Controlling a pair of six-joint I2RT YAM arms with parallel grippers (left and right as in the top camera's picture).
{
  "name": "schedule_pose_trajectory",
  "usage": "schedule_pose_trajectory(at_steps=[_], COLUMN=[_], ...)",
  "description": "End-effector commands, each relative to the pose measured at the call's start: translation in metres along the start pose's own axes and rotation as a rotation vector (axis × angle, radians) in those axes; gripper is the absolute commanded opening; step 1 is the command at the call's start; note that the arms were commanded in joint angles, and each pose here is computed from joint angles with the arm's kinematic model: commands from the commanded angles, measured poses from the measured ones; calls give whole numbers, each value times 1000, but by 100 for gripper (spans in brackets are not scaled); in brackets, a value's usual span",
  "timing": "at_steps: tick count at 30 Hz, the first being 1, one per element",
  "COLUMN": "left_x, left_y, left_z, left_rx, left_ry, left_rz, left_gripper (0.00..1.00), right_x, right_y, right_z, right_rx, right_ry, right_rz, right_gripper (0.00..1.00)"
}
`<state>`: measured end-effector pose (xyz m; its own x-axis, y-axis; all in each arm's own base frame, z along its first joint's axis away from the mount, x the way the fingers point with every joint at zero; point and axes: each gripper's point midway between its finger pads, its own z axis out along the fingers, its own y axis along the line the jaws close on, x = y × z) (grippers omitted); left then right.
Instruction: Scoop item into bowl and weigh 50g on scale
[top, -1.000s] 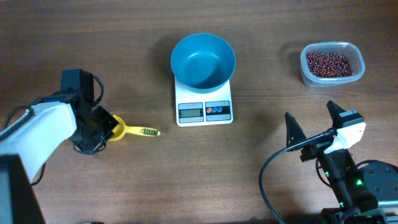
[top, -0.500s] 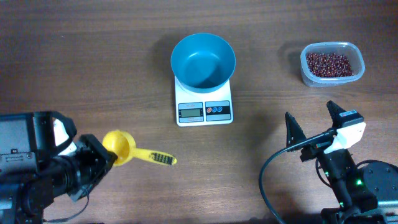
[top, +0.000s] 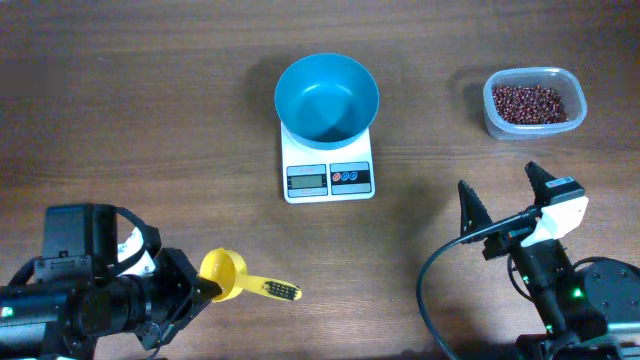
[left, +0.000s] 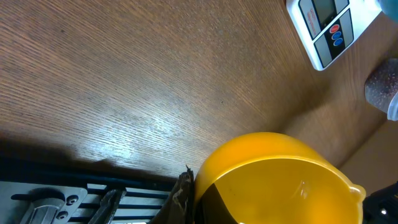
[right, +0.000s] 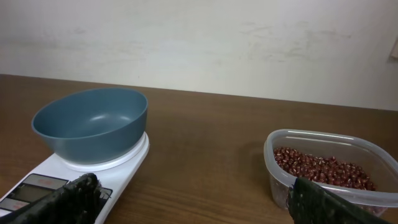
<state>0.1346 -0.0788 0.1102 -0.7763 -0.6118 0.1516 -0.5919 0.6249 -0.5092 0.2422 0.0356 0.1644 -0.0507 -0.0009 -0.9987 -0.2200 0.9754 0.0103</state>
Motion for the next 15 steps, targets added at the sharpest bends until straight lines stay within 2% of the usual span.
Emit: schedule_pose_trajectory(at_steps=[1, 3, 5, 8, 10, 12, 15], left_x=[3, 7, 8, 17, 17, 17, 18], left_y=[-1, -6, -7, -17, -17, -18, -18], left_z=[1, 1, 1, 0, 0, -1, -1], left_rx=[10, 39, 47, 104, 104, 107, 107], left_ry=[16, 41, 48, 97, 97, 104, 106], left_rz=[15, 15, 14, 14, 6, -33, -53], left_gripper=[0, 0, 0, 0, 0, 0, 0], right_x=[2, 2, 1, 1, 1, 1, 1], right_y=[8, 19, 48, 95, 111, 114, 110], right_z=[0, -1, -6, -28, -39, -42, -38], right_rx=[-41, -105, -266, -522, -585, -584, -556], right_ry=[6, 29, 91, 316, 469, 524, 503], right_rz=[162, 517, 694, 1071, 1306, 1406, 1413], right_gripper=[99, 99, 99, 99, 99, 98, 99])
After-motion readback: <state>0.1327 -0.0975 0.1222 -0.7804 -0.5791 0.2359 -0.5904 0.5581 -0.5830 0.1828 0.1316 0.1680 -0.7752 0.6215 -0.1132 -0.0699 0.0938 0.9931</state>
